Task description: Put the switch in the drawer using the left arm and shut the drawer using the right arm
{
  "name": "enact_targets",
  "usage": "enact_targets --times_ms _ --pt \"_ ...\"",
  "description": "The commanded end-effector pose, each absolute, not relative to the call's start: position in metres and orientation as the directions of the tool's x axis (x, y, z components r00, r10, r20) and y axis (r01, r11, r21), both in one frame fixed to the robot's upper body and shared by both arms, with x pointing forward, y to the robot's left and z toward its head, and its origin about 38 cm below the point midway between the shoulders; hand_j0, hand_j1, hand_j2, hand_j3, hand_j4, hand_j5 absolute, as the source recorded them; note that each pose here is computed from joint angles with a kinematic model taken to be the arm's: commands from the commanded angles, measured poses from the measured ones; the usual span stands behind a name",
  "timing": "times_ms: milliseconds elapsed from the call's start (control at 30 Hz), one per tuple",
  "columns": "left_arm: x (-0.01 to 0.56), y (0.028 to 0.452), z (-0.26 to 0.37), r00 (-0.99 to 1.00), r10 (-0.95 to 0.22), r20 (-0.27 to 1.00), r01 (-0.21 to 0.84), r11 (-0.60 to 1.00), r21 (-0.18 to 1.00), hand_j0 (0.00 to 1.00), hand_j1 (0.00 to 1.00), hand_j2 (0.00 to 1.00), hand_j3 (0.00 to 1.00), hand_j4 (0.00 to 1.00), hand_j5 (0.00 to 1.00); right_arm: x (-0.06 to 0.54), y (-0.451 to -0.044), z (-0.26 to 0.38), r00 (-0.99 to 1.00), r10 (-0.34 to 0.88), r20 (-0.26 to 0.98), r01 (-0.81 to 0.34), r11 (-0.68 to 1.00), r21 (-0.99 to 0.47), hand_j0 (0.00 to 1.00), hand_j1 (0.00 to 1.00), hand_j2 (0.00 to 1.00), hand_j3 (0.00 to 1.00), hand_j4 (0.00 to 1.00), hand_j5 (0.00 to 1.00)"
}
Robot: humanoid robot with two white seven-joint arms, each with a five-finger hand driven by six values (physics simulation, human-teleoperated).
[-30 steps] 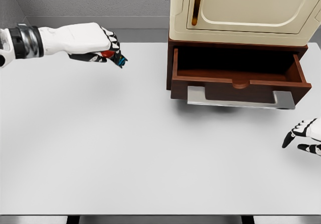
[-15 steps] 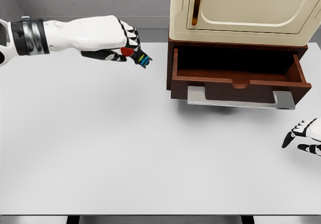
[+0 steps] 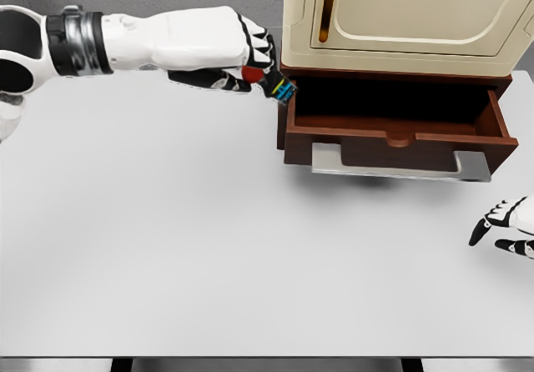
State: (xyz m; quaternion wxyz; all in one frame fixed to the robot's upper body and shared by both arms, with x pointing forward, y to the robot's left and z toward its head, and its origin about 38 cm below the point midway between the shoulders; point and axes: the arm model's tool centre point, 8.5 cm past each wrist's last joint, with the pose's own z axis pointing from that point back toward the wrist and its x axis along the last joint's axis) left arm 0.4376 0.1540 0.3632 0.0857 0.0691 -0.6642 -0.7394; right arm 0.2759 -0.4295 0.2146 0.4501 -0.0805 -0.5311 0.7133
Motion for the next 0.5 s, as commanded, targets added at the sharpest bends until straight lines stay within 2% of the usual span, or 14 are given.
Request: enact_targets --times_ms 0,200,467 --pt "0.435 0.136 0.361 -0.983 -0.181 0.028 0.045 -0.088 0.995 0.45 0.45 0.45 0.45 0.45 0.45 0.276 -0.429 0.215 -0.58 0.727 0.368 -0.558 -0.025 -0.83 0.54 0.54 0.54 0.54 0.54 0.54" --pt "0.435 0.098 0.36 -0.992 -0.115 0.043 0.051 -0.068 0.996 0.45 0.45 0.45 0.45 0.45 0.45 0.276 -0.429 0.215 -0.58 0.727 0.368 -0.558 -0.025 -0.83 0.54 0.54 0.54 0.54 0.54 0.54" --pt "0.455 0.047 0.344 -0.991 -0.12 0.063 0.073 -0.084 0.994 0.45 0.45 0.45 0.45 0.45 0.45 0.276 -0.429 0.215 -0.58 0.727 0.368 -0.558 -0.025 -0.83 0.54 0.54 0.54 0.54 0.54 0.54"
